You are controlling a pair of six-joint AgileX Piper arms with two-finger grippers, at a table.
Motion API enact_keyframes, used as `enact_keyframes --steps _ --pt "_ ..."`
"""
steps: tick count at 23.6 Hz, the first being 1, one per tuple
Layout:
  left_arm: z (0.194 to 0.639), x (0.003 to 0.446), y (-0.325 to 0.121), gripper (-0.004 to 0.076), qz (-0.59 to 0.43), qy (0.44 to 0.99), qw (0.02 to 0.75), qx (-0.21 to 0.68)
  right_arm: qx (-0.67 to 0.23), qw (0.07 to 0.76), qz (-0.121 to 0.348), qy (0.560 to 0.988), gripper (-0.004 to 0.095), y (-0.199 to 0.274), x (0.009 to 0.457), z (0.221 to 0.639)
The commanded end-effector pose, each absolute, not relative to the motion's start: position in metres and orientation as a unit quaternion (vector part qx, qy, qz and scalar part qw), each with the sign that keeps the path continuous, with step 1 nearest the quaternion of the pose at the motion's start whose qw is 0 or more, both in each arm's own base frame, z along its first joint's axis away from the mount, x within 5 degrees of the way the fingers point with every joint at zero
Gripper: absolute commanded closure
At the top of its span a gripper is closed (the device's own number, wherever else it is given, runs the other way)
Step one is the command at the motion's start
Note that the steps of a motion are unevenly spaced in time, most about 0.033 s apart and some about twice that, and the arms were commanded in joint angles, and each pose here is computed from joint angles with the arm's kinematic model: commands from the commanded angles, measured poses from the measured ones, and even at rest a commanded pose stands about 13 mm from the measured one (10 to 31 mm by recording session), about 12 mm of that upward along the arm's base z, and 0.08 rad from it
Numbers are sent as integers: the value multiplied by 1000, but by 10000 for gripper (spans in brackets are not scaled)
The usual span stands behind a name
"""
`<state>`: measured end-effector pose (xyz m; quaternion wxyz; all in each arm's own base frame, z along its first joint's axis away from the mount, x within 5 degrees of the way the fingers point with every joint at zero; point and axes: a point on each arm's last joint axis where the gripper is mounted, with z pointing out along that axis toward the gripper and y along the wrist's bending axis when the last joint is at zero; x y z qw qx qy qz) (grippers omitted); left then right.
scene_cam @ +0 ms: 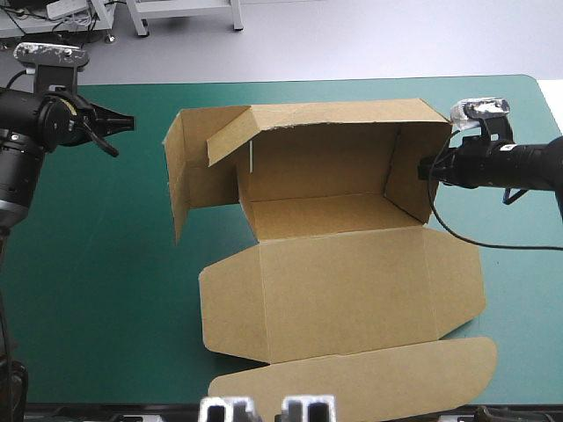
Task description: Fold the box
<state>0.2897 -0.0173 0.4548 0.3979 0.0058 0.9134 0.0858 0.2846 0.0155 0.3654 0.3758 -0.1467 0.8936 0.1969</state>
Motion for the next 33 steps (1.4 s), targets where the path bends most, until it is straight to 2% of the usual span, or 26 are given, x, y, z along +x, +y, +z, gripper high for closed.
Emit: enact_keyframes --steps 1,6,8,10,13,15,17,19,20,24,28,33 --pt "460 276 -5 724 52 917 395 -6 -123 337 232 904 908 18 293 387" --pt "429 276 -2 724 58 943 328 2 -125 281 238 921 908 24 316 382" --pt "414 277 -5 724 43 951 307 8 -153 232 198 940 908 39 332 366" --pt "401 277 -8 724 29 956 293 12 -192 211 158 945 908 60 347 352" --pt "398 277 -9 724 25 956 291 16 -214 228 140 939 903 82 365 341" --pt "398 277 -9 724 27 956 292 23 -201 251 134 937 843 89 375 336" --pt "398 277 -9 724 28 955 294 27 -186 275 128 935 659 88 384 333" --pt "398 278 -9 724 25 954 298 26 -185 294 115 931 525 86 387 335" --pt "398 278 -10 724 24 954 299 26 -185 301 110 929 497 85 388 335" --pt "399 278 -9 724 25 952 303 26 -194 321 106 921 478 85 388 356" --pt "399 279 -10 724 23 951 306 22 -209 348 97 909 485 83 379 398" --pt "401 281 -10 724 16 947 321 9 -184 337 96 918 491 78 356 438"
